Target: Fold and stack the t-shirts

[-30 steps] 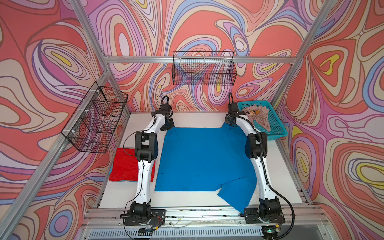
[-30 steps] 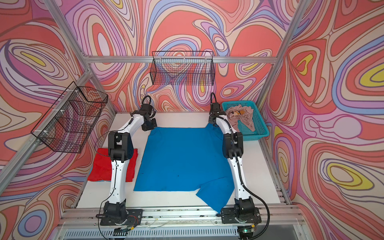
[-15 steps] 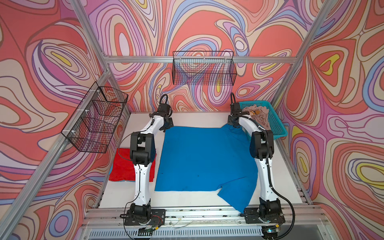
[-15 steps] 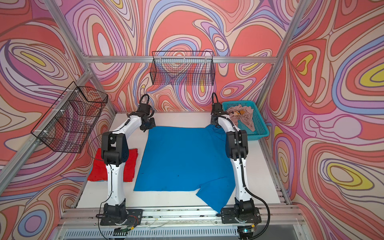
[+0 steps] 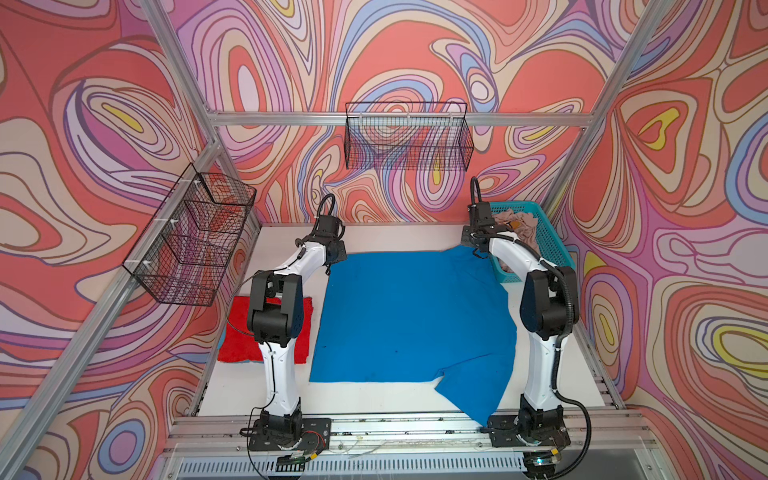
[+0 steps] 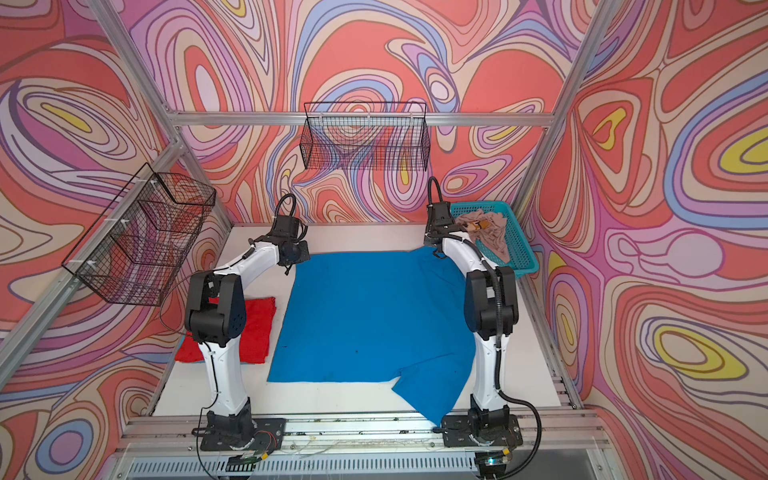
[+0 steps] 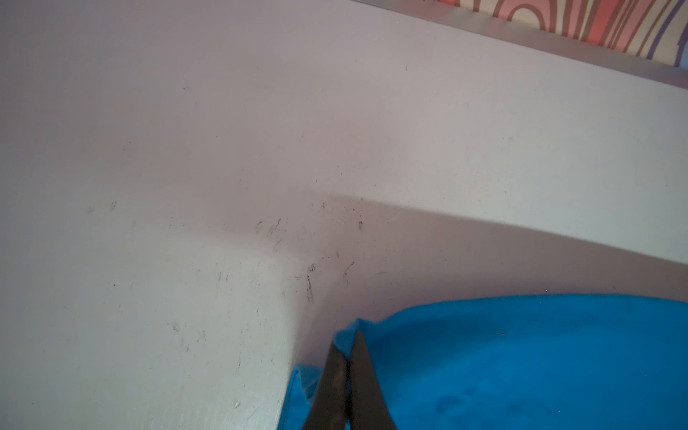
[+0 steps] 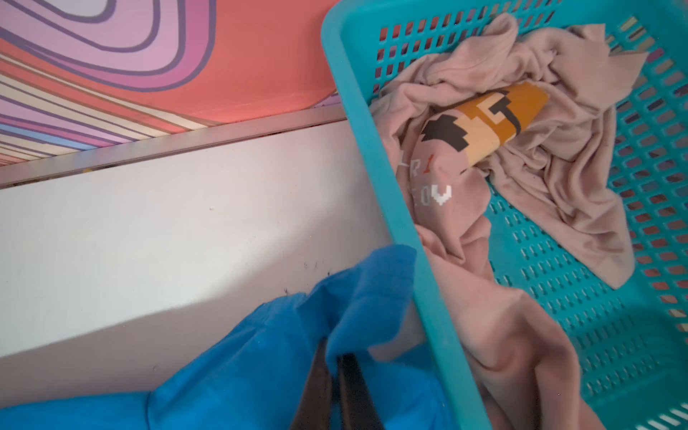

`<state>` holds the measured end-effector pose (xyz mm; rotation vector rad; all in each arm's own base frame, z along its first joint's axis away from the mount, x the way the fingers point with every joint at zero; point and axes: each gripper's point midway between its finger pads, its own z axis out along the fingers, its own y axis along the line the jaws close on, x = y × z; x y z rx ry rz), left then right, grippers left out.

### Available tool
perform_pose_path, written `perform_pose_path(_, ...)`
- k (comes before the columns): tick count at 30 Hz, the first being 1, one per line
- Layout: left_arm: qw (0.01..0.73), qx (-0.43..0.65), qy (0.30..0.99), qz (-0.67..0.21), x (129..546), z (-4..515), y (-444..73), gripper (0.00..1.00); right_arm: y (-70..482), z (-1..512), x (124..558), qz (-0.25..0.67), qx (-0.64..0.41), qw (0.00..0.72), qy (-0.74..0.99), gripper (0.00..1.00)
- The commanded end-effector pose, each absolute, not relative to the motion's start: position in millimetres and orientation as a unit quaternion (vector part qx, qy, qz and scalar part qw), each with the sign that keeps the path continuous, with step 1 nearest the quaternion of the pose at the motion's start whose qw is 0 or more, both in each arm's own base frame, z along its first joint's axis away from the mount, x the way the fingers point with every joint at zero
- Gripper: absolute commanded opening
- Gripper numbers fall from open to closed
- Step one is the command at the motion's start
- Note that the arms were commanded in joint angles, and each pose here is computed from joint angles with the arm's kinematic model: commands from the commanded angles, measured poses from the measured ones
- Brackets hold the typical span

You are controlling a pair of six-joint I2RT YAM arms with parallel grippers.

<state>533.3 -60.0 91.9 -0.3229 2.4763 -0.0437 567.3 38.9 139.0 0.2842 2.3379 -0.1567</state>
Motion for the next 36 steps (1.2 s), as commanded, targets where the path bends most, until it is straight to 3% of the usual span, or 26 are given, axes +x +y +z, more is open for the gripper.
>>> perform_pose_path(1,0.346,-0.130,0.929,-0.014,533,103,-56,0.00,38,145,552,-0.068,0.122,0.389,0.911,0.00)
perform_pose_path(17,0.376,-0.194,0.906,-0.025,490,89,-41,0.00,37,145,463,-0.080,0.139,0.380,0.911,0.00)
perform_pose_path(36,0.409,-0.229,0.883,-0.007,459,90,-40,0.00,42,129,396,-0.064,0.139,0.357,0.921,0.00)
